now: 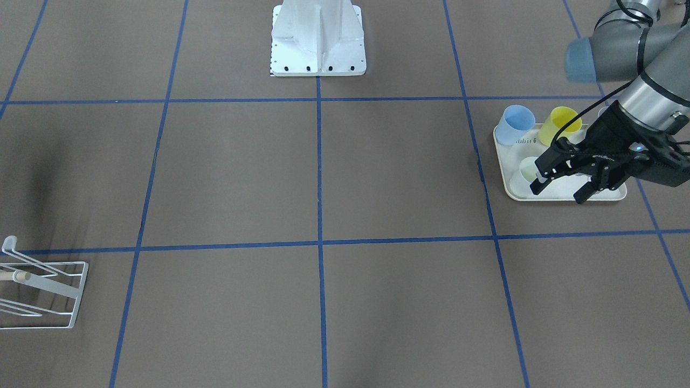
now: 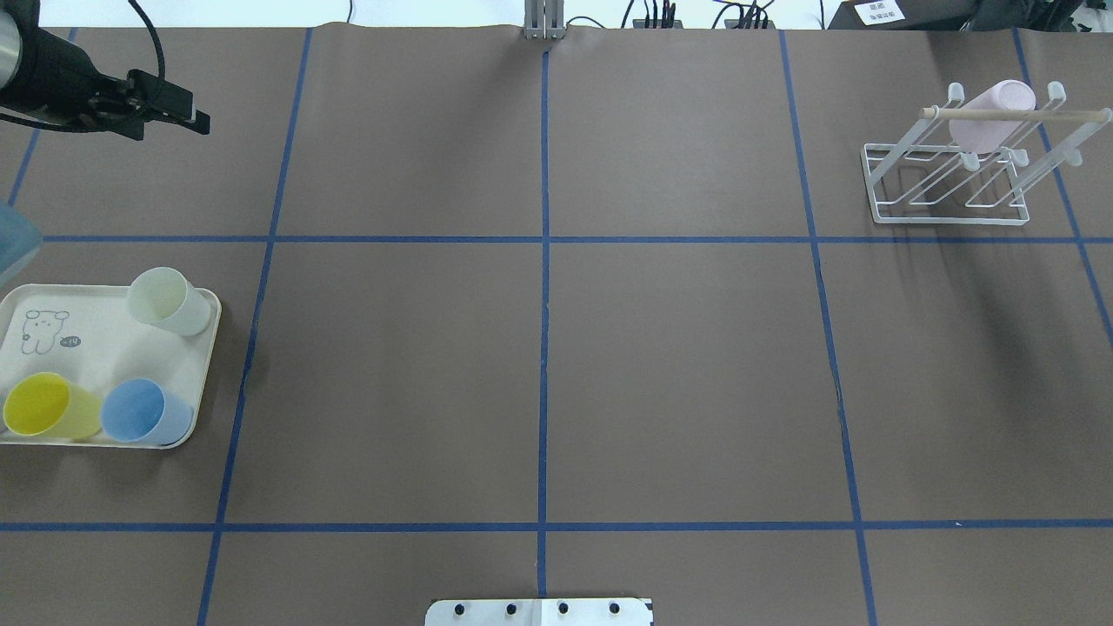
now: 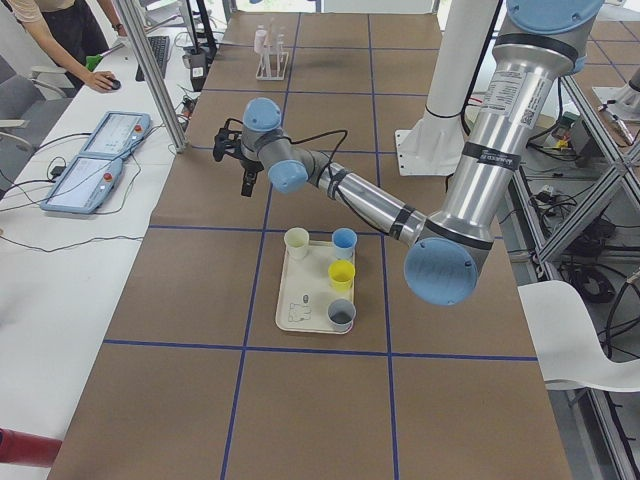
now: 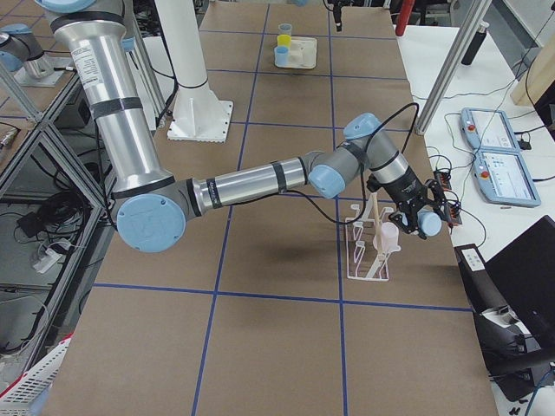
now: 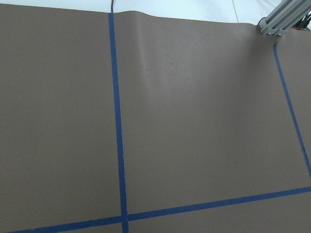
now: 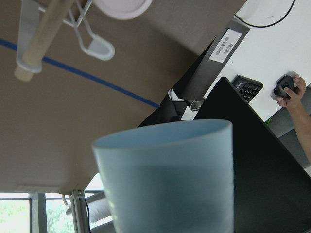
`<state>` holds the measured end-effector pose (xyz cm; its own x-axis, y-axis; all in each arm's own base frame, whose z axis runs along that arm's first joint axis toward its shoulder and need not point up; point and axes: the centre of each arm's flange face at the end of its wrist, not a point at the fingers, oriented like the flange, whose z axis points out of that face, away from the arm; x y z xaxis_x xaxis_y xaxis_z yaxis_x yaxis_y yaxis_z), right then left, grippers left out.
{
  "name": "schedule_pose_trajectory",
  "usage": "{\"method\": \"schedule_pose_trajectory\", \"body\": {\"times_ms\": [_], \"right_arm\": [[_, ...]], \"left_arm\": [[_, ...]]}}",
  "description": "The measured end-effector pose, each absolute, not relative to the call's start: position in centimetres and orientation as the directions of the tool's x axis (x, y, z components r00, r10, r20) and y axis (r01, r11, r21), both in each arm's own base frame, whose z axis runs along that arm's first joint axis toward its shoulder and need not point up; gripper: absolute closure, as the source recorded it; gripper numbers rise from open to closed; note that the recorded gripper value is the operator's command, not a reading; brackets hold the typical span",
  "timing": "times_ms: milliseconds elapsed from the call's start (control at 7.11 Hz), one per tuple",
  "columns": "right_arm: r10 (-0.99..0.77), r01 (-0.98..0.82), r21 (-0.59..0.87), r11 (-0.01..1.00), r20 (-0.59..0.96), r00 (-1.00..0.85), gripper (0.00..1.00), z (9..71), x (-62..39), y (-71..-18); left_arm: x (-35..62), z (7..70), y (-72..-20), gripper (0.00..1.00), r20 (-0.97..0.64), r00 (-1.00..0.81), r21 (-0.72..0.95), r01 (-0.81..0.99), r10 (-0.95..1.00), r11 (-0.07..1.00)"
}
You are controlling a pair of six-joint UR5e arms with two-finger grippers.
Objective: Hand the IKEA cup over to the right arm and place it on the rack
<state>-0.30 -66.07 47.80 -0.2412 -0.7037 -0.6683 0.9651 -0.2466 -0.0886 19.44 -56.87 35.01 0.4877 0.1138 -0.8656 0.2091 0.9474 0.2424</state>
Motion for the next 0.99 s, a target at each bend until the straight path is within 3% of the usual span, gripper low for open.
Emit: {"method": "schedule_pose_trajectory", "body": {"times_ms": [422,985], "right_arm": [[-0.697,0.927,-0.287,-0.241,-0.614,-0.371,0.66,52.7,-3.8,-66.7],[-0.686,0.915,-0.337,-0.223,-0.612,-0.392,0.65,54.2,-8.5,-66.1]], "left_arm": [[19.5,35.1,-56.8,0.0,-0.866,0.487,0.24,0.208,0.112,0.948],[19.5,34.7,-56.7,0.0,-0.867,0.484,0.244,0.209,0.116,0.947]]}}
